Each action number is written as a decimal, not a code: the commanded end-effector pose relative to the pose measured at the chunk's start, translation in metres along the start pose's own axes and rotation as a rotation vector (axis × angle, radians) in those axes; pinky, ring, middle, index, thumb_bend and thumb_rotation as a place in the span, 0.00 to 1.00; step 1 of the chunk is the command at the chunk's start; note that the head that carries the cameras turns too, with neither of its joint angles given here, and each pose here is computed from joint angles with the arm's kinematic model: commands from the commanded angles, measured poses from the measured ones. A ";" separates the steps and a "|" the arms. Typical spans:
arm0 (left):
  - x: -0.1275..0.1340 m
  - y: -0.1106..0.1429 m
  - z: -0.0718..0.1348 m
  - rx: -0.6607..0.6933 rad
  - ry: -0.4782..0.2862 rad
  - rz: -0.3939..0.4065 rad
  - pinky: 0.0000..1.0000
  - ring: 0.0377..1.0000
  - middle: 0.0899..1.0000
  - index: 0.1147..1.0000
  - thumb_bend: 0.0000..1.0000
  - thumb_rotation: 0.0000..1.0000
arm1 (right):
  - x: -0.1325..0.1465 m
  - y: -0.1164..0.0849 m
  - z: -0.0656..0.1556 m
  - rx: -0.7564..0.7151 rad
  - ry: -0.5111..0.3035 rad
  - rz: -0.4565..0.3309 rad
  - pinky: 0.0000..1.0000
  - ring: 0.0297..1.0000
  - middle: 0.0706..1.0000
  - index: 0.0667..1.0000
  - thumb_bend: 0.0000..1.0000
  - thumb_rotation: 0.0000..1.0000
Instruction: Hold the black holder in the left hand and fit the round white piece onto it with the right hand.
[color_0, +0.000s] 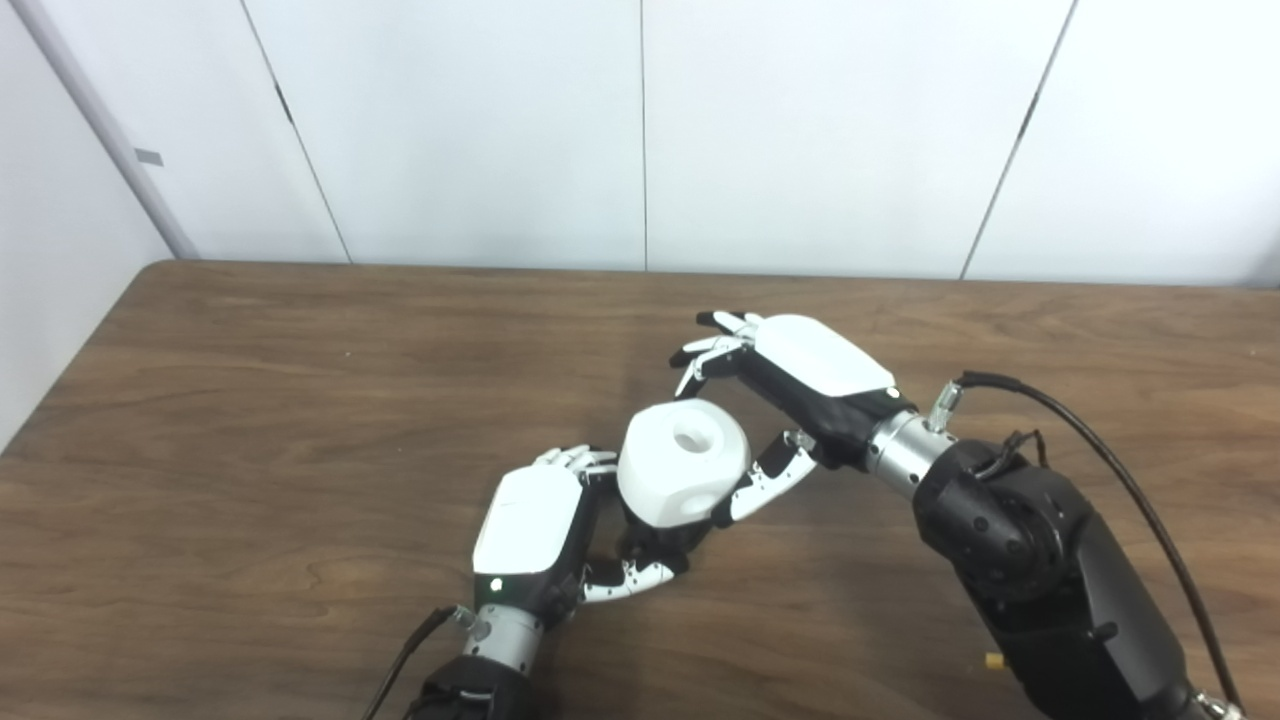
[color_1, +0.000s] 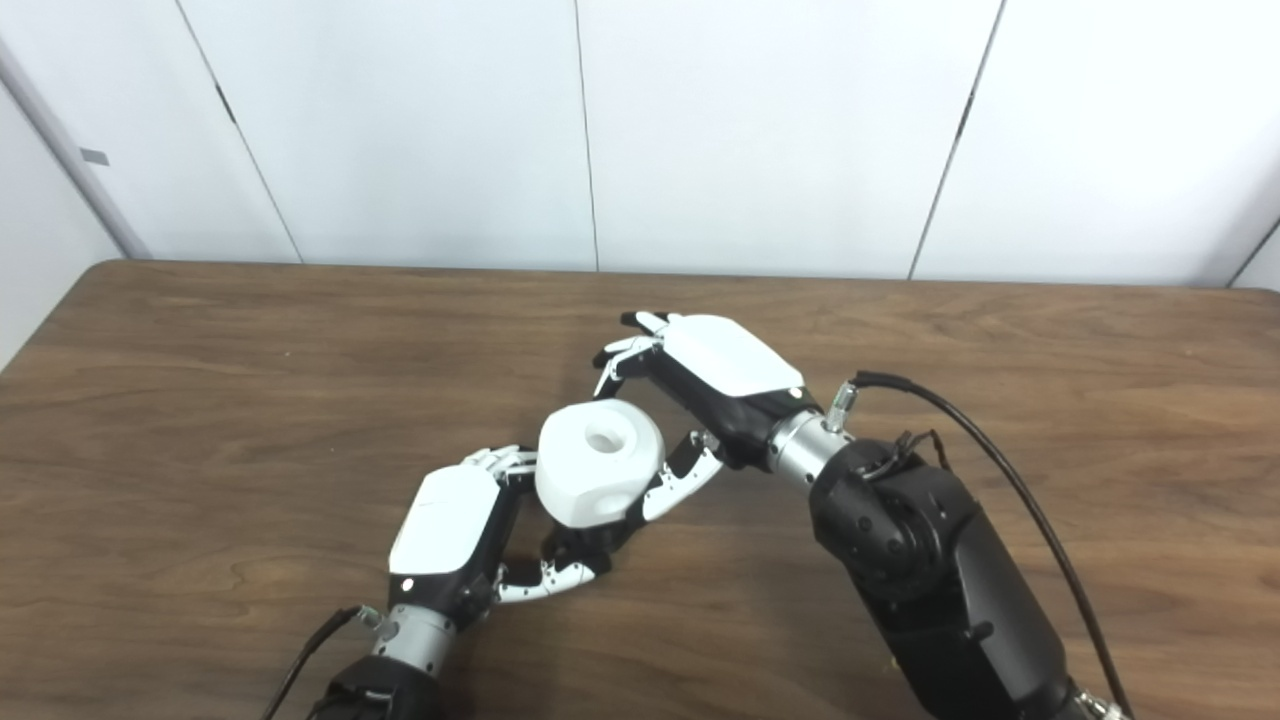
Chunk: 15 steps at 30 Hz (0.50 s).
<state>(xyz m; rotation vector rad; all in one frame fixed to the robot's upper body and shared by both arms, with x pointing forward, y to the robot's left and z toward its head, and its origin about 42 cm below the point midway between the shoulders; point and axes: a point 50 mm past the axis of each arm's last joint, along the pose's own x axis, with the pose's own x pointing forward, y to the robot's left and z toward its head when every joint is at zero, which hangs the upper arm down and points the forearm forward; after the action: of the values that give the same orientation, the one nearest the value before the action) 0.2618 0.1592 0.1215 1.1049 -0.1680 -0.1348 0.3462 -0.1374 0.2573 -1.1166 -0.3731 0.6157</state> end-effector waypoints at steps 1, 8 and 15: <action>-0.008 -0.019 -0.003 0.022 0.010 -0.105 0.87 0.83 0.74 0.42 0.52 0.05 | 0.004 -0.017 0.008 -0.028 -0.038 -0.060 1.00 0.98 0.82 0.45 0.52 0.14; -0.009 -0.019 -0.003 0.024 0.009 -0.104 0.87 0.83 0.74 0.42 0.52 0.05 | 0.003 -0.022 0.004 -0.041 -0.030 -0.071 1.00 0.98 0.82 0.45 0.52 0.14; -0.010 -0.019 -0.004 0.019 0.010 -0.104 0.87 0.83 0.74 0.42 0.52 0.05 | 0.002 -0.021 0.002 -0.039 -0.027 -0.071 1.00 0.99 0.83 0.45 0.52 0.14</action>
<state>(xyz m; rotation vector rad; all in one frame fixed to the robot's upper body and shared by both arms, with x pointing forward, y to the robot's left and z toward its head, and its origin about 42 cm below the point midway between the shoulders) 0.2617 0.1592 0.1214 1.1053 -0.1687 -0.1355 0.3481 -0.1422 0.2571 -1.1257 -0.3644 0.6050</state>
